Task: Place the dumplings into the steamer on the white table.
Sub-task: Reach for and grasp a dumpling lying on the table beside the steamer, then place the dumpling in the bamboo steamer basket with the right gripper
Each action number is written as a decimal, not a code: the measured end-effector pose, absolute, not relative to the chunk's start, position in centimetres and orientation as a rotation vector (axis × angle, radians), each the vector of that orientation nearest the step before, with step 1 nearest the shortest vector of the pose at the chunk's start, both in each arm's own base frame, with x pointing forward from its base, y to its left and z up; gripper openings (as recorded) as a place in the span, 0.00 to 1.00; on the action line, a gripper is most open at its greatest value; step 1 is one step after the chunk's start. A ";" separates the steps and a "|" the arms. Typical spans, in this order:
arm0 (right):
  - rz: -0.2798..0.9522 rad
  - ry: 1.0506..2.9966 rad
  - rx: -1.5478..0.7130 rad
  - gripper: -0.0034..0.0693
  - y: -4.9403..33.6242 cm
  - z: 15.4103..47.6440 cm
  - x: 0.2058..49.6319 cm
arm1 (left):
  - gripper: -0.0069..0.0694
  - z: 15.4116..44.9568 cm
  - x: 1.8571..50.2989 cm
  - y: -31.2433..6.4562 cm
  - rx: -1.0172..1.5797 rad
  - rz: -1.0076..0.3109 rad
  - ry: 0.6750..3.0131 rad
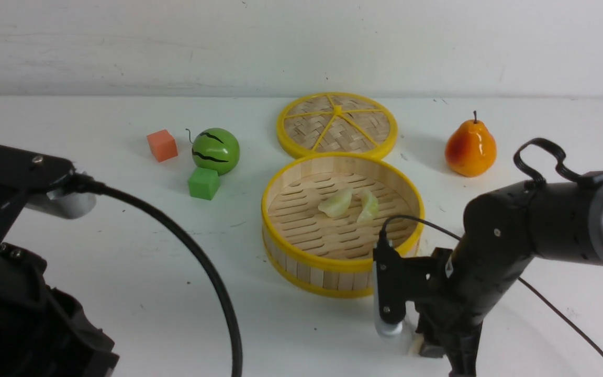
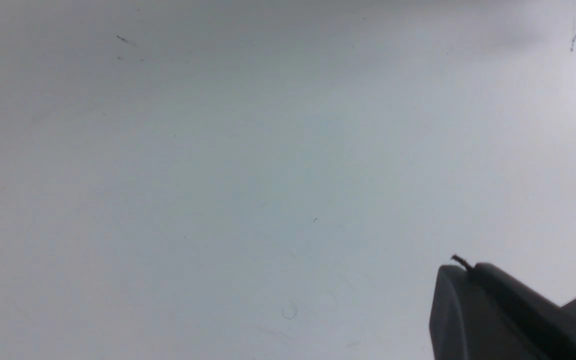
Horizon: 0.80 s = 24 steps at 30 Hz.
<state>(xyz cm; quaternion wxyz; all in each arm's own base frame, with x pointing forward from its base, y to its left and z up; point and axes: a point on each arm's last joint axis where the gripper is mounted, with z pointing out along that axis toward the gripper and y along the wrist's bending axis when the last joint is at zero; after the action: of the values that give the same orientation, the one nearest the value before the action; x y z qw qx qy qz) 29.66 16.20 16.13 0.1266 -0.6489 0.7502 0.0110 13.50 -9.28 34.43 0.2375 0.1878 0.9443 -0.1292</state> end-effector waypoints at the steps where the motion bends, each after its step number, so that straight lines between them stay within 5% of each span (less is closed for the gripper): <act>1: 0.037 2.201 -1.872 0.29 16.3 16.4 29.8 | 0.07 34.4 13.5 -9.3 0.514 -0.353 2.585; 9: 0.103 2.321 -1.538 0.31 18.8 24.3 31.8 | 0.07 35.1 13.3 -8.8 0.511 -0.339 2.508; 15: 0.286 2.331 -1.087 0.31 23.5 31.3 33.2 | 0.07 37.0 10.6 -7.0 0.490 -0.378 2.381; 19: 0.377 2.342 -0.864 0.31 25.3 31.8 35.0 | 0.07 37.1 8.8 -5.9 0.482 -0.395 2.335; 24: 0.396 2.449 -0.738 0.31 27.6 26.1 38.7 | 0.07 35.1 6.2 -4.3 0.475 -0.407 2.305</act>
<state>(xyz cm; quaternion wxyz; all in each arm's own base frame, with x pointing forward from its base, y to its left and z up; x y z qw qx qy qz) 38.67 27.63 26.09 0.2732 -0.2743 0.9102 0.1472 6.21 -4.29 35.07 0.3677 0.1851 0.8975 -0.1583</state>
